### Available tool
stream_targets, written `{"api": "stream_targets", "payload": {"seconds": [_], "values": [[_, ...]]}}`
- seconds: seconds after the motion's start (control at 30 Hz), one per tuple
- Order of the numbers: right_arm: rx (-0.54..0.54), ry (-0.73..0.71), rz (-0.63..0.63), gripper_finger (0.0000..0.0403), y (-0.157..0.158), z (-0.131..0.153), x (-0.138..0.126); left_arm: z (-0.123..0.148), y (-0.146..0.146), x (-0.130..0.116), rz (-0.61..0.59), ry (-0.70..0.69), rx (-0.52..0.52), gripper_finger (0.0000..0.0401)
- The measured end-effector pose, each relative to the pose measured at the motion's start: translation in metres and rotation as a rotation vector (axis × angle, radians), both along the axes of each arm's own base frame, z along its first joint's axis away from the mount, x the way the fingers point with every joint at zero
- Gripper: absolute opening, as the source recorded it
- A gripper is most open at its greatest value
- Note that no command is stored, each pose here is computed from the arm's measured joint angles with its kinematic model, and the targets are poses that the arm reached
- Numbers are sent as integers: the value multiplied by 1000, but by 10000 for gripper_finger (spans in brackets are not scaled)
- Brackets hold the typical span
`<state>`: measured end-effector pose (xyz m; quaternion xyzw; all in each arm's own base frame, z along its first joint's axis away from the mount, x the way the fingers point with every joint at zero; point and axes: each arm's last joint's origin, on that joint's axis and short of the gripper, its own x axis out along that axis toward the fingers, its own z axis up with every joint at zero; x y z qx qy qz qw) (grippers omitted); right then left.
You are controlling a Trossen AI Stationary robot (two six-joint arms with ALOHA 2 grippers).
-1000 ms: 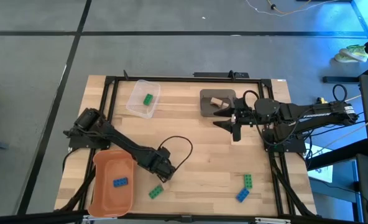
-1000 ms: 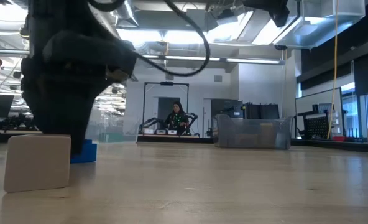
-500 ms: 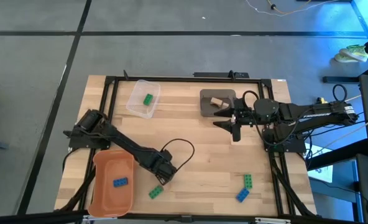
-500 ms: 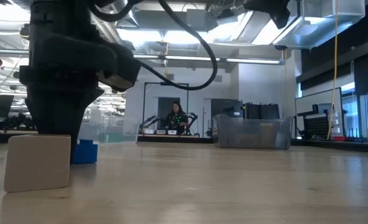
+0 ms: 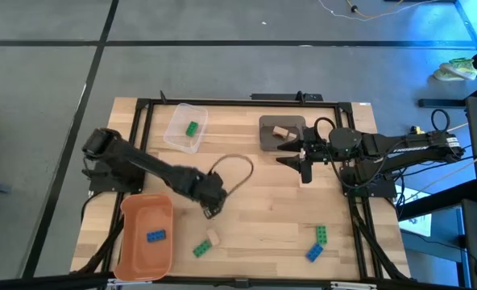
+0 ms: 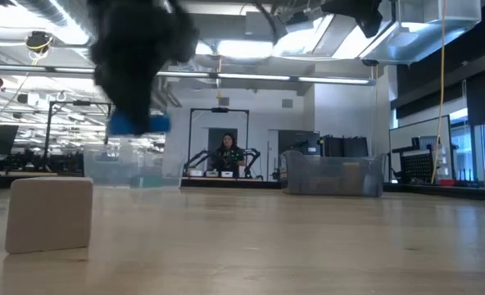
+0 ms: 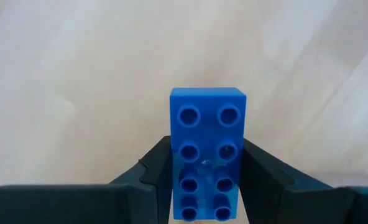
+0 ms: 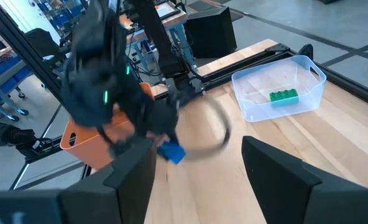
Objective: Sort & place blocks by color
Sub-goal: Put the left blue game piece into the orange bin
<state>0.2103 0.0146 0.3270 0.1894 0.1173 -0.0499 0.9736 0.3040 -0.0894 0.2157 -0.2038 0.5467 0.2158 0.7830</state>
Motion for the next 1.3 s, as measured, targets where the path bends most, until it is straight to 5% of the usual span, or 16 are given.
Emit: {"api": "stream_targets", "payload": {"seconds": [0.3, 0.47, 0.73, 0.97, 1.3], "values": [[0, 0, 0, 237, 0, 0, 0, 95, 36, -36, 0, -428, 198, 127], [0, 0, 0, 237, 0, 0, 0, 124, 46, -67, -10, -692, 191, 127], [-11, 0, 3, 237, 0, 0, 0, 113, 58, -116, 40, -1021, 130, 127], [2, -11, -1, 237, 0, 0, 2, 92, 61, -131, 76, -1262, 89, 127], [26, -38, -5, 237, 0, 2, 5, 87, 60, -131, 39, -1291, 90, 127]]}}
